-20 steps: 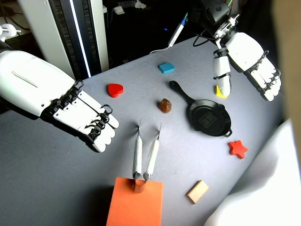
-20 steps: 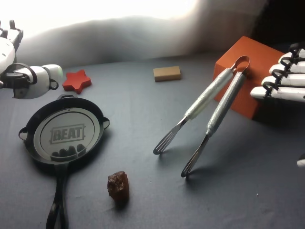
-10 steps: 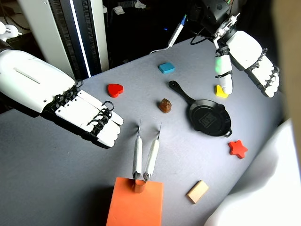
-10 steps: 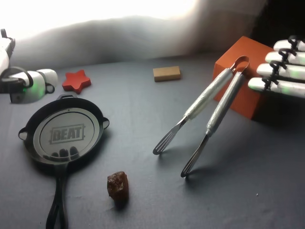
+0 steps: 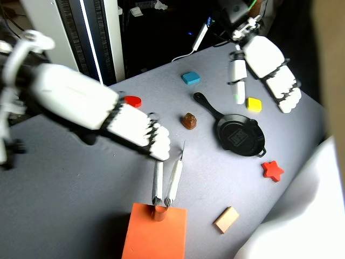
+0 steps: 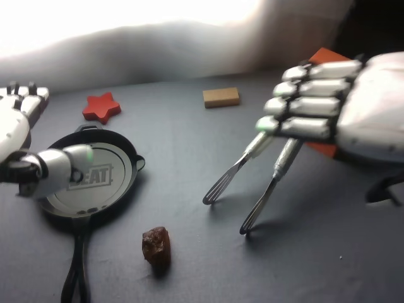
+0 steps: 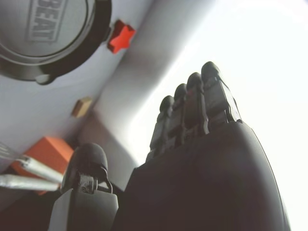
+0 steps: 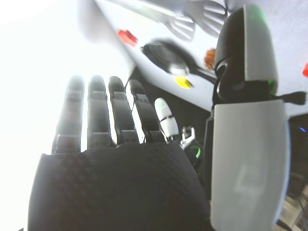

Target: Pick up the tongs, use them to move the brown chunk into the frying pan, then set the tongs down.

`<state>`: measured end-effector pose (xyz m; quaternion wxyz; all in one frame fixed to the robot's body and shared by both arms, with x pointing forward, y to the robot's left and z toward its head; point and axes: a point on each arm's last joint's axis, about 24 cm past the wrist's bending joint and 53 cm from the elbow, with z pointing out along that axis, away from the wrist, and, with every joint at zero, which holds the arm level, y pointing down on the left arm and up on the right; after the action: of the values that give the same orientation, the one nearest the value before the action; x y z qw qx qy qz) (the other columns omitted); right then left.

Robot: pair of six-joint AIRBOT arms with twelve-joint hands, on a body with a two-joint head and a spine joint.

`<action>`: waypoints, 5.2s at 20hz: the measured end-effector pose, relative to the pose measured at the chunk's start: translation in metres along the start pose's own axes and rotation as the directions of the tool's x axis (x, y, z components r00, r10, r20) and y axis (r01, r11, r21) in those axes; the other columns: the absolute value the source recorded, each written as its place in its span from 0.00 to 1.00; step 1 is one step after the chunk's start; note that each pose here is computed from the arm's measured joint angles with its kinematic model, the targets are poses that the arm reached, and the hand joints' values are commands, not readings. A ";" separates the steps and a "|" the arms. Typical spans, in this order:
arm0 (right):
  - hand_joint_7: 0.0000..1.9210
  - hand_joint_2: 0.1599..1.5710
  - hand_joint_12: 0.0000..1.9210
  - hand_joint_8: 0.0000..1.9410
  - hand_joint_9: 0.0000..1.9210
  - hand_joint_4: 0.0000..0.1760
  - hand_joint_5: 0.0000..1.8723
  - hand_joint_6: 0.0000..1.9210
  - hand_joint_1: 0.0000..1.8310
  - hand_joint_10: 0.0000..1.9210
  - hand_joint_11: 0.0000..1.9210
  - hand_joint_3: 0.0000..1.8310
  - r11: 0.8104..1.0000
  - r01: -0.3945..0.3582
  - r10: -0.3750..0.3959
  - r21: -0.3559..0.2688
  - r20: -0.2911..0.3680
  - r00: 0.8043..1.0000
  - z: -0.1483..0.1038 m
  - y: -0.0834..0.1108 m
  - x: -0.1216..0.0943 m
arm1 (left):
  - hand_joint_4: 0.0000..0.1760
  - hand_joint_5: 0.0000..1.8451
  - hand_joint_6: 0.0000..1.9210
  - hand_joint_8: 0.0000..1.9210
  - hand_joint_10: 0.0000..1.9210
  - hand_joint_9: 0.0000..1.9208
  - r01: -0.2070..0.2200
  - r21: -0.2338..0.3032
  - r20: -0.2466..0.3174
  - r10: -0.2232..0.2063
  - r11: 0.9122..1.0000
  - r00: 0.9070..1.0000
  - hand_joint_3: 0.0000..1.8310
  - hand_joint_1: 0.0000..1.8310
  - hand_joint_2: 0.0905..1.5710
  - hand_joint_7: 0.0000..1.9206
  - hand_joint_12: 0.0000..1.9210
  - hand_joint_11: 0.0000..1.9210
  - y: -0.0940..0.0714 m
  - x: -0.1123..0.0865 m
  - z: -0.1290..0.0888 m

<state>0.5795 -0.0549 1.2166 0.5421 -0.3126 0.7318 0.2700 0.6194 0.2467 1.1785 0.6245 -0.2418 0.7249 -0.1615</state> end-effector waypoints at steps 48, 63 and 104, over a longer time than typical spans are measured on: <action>0.00 0.53 0.00 0.00 0.00 0.00 0.00 0.00 0.50 0.00 0.00 0.00 0.983 0.048 0.004 0.177 -0.286 0.958 0.124 -0.065 0.041 | 0.00 0.00 0.00 0.00 0.00 0.01 0.120 0.004 -0.044 -0.120 0.993 0.992 0.00 0.00 0.77 0.01 0.02 0.02 0.019 0.025 -0.030; 0.03 0.55 0.00 0.01 0.03 0.00 0.01 0.00 0.54 0.01 0.01 0.01 0.984 0.065 -0.012 0.166 -0.301 0.954 0.138 -0.065 0.055 | 0.00 0.00 0.00 0.00 0.00 0.00 0.102 0.045 -0.056 -0.100 0.994 0.993 0.00 0.00 0.77 0.00 0.00 0.00 0.009 0.027 -0.031; 0.51 0.70 0.78 0.01 0.37 0.00 0.39 0.20 0.62 0.31 0.17 0.00 0.891 -0.334 0.366 0.309 -0.051 0.929 0.080 -0.011 -0.017 | 0.08 0.00 0.00 0.00 0.00 0.00 0.121 0.077 -0.115 -0.112 0.990 0.987 0.00 0.00 0.76 0.00 0.00 0.00 0.003 0.039 -0.030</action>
<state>0.6413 -0.0009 1.2109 0.4850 -0.1054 0.8360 0.2339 0.5857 0.2253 1.1493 0.5825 -0.2481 0.7356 -0.2411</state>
